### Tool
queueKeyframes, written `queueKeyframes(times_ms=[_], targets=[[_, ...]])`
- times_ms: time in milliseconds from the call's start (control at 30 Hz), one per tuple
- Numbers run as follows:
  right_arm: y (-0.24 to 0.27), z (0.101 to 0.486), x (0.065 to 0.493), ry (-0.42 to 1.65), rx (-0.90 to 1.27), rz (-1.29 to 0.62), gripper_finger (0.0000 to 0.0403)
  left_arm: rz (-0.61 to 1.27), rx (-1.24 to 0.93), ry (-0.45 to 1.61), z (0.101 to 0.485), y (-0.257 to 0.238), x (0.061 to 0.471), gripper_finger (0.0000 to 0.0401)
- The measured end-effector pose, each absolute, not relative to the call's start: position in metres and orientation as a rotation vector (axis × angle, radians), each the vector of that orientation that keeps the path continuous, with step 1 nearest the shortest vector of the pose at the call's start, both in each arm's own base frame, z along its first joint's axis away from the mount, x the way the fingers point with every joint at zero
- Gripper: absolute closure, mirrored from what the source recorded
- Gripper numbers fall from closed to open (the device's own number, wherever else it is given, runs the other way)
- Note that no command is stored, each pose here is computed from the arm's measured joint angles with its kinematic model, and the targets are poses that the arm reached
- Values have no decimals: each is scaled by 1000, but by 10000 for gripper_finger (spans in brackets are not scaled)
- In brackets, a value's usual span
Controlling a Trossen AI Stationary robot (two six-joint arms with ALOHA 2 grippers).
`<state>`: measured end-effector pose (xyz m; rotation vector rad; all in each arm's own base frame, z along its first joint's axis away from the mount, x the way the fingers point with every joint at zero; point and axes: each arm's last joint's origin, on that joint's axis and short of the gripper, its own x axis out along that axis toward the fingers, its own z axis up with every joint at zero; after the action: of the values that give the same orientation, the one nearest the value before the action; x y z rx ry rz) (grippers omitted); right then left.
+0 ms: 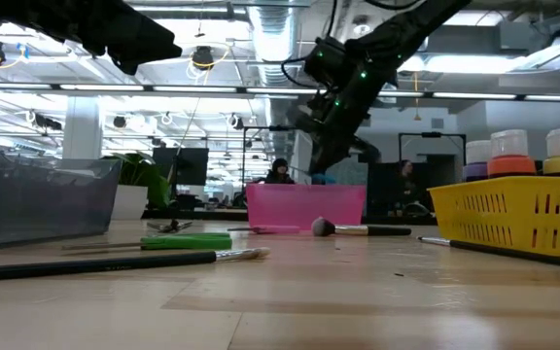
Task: Pick & Place Paint Supplies
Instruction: Put the blue scissors into the pink bin, then put the pink scissors into the pink bin
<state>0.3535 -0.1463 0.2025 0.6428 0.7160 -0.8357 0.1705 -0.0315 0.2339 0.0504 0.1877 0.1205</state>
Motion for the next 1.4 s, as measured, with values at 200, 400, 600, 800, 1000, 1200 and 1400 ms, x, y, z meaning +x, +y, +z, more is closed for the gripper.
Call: queueKeyframes(times_ms=[200,400,600,800,1000,1200,1400], targets=[[-145,198,354,668,717,-844,400,121,50,187,234,-31,170,243],[-141,198,356,663,732,-841,400,121,50,187,234,-31,170,243],[-138,198,357,669,717,-836,400,121,50,187,234,-31,170,243],[-138,197,356,676,696,-834,400,121,50,187,234,-31,170,243],[-138,197,356,675,681,-844,400,121,50,187,234,-31,170,243],[-138,197,357,669,664,-864,388,121,50,187,234,-32,170,243],[-135,198,358,681,629,-843,346,121,50,187,234,-32,170,243]])
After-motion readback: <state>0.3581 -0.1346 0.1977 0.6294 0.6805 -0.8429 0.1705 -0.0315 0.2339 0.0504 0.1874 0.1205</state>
